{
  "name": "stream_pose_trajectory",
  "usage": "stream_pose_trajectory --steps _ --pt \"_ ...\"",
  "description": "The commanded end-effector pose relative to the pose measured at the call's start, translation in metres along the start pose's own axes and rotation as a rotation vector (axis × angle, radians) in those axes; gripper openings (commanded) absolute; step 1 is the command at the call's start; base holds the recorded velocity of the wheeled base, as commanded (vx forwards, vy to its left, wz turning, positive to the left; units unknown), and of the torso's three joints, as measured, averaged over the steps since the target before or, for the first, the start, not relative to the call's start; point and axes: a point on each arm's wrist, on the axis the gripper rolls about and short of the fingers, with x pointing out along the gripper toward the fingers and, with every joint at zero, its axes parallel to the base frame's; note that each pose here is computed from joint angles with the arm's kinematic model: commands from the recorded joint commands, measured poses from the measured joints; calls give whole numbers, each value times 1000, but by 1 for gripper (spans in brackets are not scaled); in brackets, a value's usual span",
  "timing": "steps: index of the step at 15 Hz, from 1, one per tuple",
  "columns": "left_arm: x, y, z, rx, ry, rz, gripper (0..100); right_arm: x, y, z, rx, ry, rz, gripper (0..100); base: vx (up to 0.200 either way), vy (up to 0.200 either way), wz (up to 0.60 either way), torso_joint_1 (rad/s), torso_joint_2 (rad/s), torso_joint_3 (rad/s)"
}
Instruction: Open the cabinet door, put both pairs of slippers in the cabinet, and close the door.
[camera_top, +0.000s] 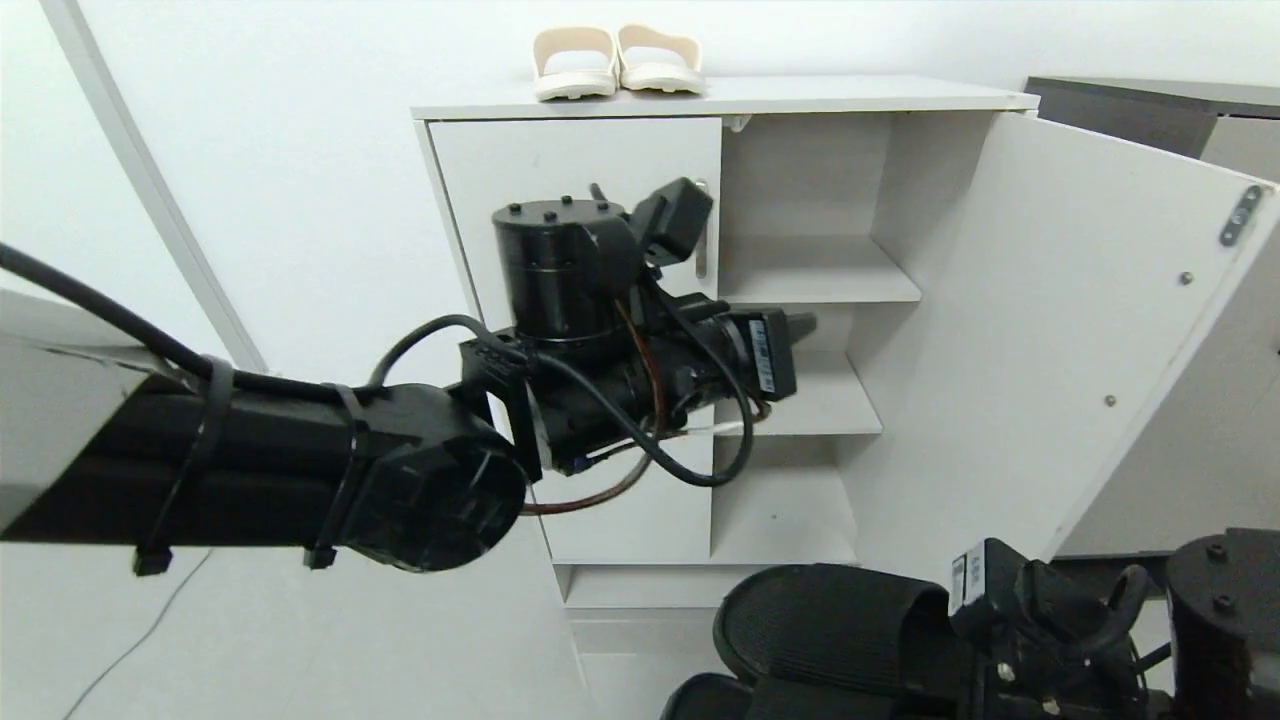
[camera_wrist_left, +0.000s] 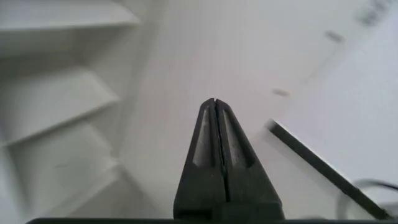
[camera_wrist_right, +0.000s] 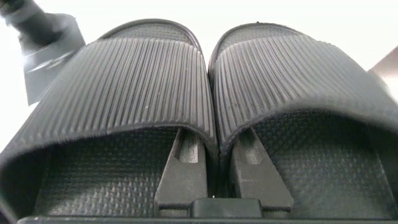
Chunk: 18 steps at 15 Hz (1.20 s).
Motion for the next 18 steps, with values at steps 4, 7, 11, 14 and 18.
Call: stream_pose_trajectory --steps 4,7,11,14,18 --pt "-127 9 57 162 -63 476 0 36 -36 21 167 -25 -356 0 0 0 0 0 0 0" --pt "-235 -21 51 252 -94 815 0 57 -51 26 212 -34 -599 0 0 0 0 0 0 0" --pt "-354 -45 -2 311 -181 1227 0 69 -62 29 249 -46 -676 0 0 0 0 0 0 0" --pt "-382 -53 -67 303 -198 1435 0 73 -65 27 250 -38 -717 0 0 0 0 0 0 0" --pt "-392 -41 -143 299 -143 1389 0 72 -64 27 246 -55 -717 0 0 0 0 0 0 0"
